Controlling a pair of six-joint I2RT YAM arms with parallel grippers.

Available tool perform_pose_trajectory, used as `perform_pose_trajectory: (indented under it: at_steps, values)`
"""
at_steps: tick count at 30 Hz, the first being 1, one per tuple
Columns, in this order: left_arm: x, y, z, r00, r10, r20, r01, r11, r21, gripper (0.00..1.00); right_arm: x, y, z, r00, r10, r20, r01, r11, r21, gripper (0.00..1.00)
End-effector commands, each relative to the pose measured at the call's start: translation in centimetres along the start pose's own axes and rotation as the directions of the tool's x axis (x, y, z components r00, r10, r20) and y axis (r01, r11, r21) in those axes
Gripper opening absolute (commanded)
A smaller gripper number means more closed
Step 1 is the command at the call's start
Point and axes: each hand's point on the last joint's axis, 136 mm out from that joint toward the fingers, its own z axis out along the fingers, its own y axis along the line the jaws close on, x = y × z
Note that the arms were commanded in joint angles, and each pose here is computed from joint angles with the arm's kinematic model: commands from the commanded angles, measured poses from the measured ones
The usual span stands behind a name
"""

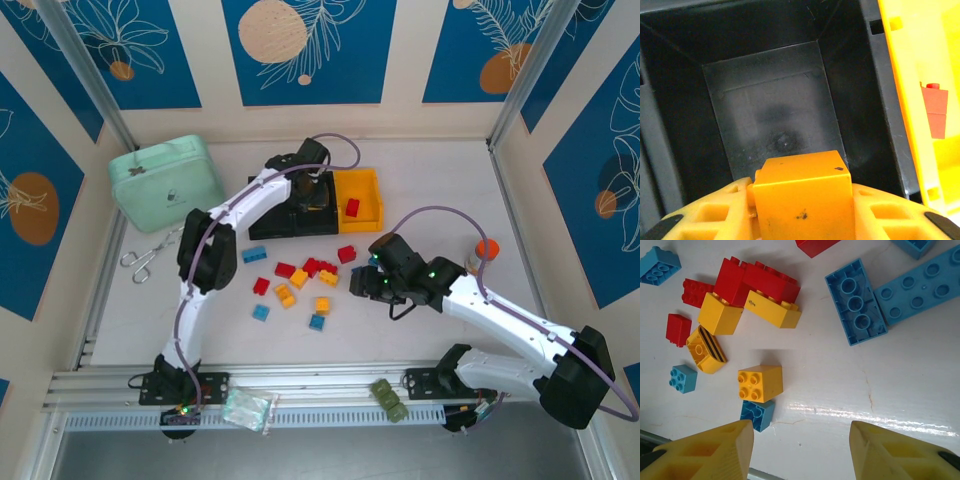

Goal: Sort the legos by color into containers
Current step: Place the lego in the container.

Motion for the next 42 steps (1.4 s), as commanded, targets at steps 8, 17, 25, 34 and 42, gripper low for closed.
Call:
perform_pose_trajectory:
  at_steps: [8,17,25,34,42]
  values:
    - [0.9,0.1,1.8,0.998,0.041,-0.047,-0.043,0.998,-0.048,0.31,-0.3,-1.1,-0.8,0.999,0.036,0.024,-0.036,0.999,0.016,0.53]
    - [0.6,-0.5,0.9,0.998,0.052,-0.031,-0.053,0.998,-0.039,0.47,-0.4,-1.4,-1.2,0.998,0.043,0.037,-0.044,0.999,0.020,0.54]
    - [-0.3,-1.0,-1.5,0.998,0.056,0.009,-0.055,0.998,-0.034,0.56,-0.3,-1.7,-1.5,0.998,0.046,0.047,-0.047,0.999,0.009,0.54]
    - [-0.7,-1.6,-3.6,0.998,0.060,0.037,-0.059,0.998,-0.030,0.58,0.0,-2.3,-2.1,0.996,0.052,0.067,-0.051,0.999,-0.004,0.57]
    - [0.2,-4.1,-8.3,0.993,0.092,0.077,-0.096,0.994,0.053,0.57,-0.5,-3.1,-2.9,0.995,0.064,0.075,-0.064,0.998,-0.008,0.57]
